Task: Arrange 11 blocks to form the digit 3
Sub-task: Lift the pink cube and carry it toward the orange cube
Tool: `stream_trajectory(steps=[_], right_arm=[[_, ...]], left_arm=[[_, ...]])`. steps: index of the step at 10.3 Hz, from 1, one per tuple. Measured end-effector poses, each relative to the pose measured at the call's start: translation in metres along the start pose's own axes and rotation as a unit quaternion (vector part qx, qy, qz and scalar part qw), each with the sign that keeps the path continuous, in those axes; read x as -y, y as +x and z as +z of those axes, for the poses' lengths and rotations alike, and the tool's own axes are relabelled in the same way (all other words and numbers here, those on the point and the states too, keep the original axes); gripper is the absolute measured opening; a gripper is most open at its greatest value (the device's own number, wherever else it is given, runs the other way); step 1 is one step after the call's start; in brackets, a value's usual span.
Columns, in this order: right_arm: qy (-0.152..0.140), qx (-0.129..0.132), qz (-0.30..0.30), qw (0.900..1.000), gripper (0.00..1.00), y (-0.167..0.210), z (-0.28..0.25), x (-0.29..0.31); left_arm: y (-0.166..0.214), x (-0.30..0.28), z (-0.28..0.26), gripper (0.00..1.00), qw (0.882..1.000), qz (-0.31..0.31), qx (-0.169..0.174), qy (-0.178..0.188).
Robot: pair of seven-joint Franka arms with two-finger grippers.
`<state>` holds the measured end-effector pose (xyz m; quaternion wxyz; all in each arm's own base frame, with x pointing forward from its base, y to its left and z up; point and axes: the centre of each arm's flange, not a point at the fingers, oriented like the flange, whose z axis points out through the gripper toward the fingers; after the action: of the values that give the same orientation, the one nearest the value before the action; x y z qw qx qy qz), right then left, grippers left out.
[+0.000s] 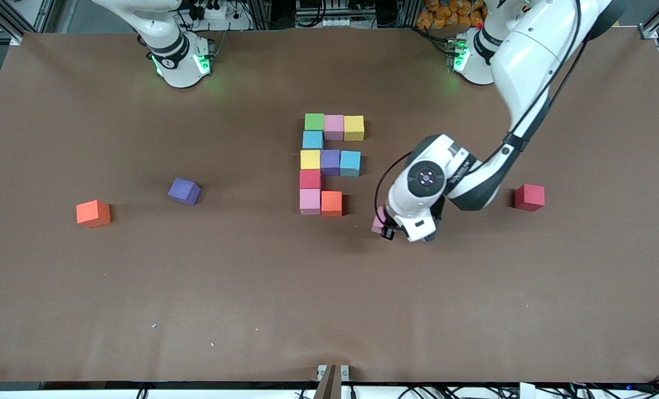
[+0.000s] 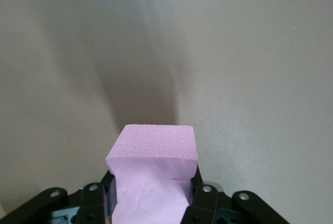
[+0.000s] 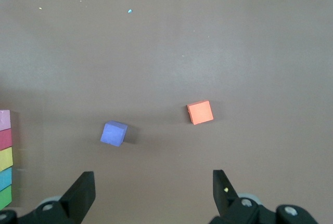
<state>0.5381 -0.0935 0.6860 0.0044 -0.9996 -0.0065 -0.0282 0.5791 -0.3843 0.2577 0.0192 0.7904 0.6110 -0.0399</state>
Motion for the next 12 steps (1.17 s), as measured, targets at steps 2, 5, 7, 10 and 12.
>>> stream_trajectory(steps=[2,5,7,10,12], right_arm=[[0.000,0.000,0.000,1.000,1.00,0.000,0.000,0.000],[0.000,0.000,0.000,1.000,1.00,0.000,0.000,0.000],[0.000,0.000,0.001,1.000,1.00,0.000,0.000,-0.001],[0.000,0.000,0.001,1.000,1.00,0.000,0.000,-0.001],[0.000,0.000,0.001,1.000,1.00,0.000,0.000,-0.001]], left_arm=[[-0.025,0.007,0.003,0.54,0.998,-0.058,0.005,-0.005],[-0.047,0.015,0.016,0.54,0.992,-0.124,0.018,-0.008],[-0.050,0.018,0.021,0.54,0.988,-0.156,0.018,-0.005],[-0.060,0.031,0.034,0.54,0.986,-0.167,0.012,0.007],[-0.069,0.038,0.041,0.54,0.987,-0.160,0.015,0.008]])
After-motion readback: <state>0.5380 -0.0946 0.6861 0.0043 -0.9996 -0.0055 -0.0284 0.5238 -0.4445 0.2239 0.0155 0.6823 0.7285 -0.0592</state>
